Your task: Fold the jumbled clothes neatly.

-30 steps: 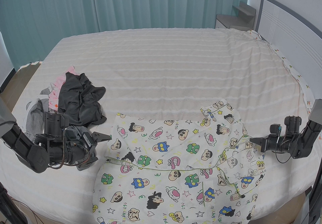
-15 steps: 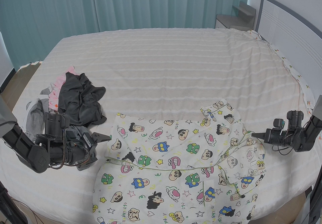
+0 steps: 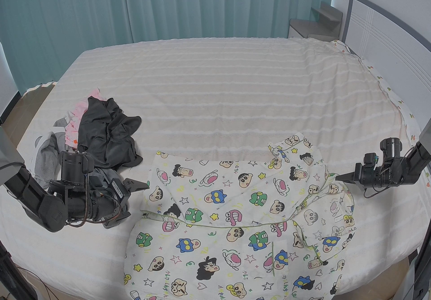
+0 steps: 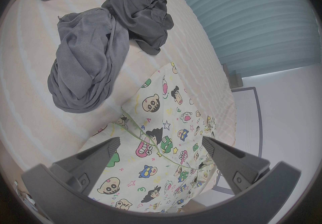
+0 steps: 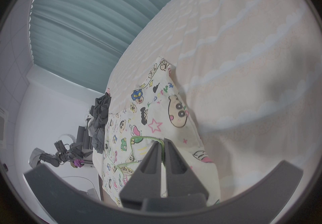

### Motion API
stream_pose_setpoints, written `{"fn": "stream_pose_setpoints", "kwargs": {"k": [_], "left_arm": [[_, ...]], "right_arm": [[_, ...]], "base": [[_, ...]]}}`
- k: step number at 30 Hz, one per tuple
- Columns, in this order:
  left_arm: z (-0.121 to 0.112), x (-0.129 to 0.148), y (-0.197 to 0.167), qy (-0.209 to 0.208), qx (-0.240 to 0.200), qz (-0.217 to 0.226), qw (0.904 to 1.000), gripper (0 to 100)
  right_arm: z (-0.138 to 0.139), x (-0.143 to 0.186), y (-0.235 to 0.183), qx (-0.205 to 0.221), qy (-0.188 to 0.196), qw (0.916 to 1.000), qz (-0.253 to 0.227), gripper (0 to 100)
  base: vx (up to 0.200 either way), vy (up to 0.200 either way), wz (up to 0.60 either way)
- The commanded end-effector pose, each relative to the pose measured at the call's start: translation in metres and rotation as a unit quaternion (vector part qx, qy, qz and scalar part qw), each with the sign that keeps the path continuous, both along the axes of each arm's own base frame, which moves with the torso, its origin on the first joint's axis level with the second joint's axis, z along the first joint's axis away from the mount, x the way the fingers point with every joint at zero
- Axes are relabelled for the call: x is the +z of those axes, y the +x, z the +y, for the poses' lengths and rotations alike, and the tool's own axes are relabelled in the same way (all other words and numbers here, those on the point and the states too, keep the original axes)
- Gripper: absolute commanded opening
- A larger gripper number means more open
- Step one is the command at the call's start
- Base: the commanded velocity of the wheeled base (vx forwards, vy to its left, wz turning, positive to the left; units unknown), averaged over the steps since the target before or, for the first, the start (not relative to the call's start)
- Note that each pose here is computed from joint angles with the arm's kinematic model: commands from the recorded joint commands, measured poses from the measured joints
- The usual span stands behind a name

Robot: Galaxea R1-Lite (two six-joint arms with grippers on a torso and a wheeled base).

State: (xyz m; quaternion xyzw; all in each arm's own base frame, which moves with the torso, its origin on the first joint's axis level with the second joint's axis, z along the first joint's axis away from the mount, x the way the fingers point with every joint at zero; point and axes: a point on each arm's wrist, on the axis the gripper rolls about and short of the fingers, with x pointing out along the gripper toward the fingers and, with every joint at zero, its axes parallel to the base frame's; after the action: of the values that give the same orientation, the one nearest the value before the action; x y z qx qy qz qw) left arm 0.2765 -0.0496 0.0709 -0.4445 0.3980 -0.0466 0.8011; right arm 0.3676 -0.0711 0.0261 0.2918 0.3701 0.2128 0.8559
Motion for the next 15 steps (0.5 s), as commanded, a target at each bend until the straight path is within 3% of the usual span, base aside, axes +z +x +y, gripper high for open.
{"fn": "stream_pose_setpoints", "kwargs": {"k": [1, 8, 15], "left_arm": [[0.0, -0.001, 0.0, 0.001, 0.001, 0.002, 1.0, 100], [0.0, -0.004, 0.001, 0.002, 0.001, 0.008, 1.0, 100], [0.0, -0.005, 0.002, 0.002, 0.0, 0.005, 1.0, 100]], "right_arm": [[-0.003, -0.004, 0.012, -0.009, 0.006, 0.9999, 0.005, 0], [-0.003, -0.025, 0.012, -0.015, 0.019, 0.9984, 0.05, 0], [-0.01, -0.024, 0.016, -0.022, 0.029, 0.9962, 0.08, 0]], "base": [[0.0, 0.0, 0.0], [0.0, 0.0, 0.0], [0.0, 0.0, 0.0]]}}
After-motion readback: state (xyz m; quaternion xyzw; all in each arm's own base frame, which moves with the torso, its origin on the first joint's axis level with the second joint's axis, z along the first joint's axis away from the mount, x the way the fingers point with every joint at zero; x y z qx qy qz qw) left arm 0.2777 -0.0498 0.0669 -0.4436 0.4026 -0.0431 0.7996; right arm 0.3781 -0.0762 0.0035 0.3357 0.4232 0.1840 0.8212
